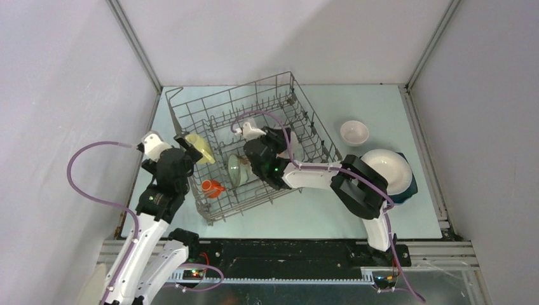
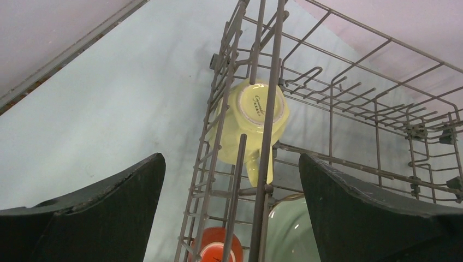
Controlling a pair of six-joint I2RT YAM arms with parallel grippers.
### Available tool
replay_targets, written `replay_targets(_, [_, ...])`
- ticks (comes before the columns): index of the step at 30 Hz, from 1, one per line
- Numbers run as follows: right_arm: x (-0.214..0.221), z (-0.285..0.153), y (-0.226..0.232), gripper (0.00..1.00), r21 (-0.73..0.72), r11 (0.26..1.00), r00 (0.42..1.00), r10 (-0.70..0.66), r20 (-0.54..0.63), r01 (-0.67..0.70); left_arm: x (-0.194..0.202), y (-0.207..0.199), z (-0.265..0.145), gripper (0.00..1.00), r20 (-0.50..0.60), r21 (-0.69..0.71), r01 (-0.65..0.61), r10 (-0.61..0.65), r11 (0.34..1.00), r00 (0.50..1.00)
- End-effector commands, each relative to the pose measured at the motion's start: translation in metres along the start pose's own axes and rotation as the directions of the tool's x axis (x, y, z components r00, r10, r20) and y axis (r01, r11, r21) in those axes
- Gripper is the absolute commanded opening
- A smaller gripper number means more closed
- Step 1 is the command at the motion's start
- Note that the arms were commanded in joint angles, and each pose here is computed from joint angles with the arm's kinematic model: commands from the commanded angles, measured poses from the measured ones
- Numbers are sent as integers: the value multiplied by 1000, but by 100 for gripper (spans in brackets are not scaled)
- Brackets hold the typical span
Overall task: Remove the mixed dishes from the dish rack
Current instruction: Pick up the bowl from the dish rack.
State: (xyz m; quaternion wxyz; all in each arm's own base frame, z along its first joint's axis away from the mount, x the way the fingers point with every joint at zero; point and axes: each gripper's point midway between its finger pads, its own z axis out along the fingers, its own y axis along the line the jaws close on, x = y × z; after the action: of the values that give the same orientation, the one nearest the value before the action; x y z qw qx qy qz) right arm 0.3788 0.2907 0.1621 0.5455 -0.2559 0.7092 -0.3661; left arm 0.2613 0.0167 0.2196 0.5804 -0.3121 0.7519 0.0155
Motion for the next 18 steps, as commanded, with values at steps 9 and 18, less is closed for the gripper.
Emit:
replay_targets(9, [-62,-18,-120,0,322,917,970,207,127,-237,-3,5,7,100,-15,-82,-23,22,996,1000])
replay_targets(18, [-55,-25,-183,0,336,812,879,449,162,-477,-6,5,3,100,-2,-70,-11,10,997,1000])
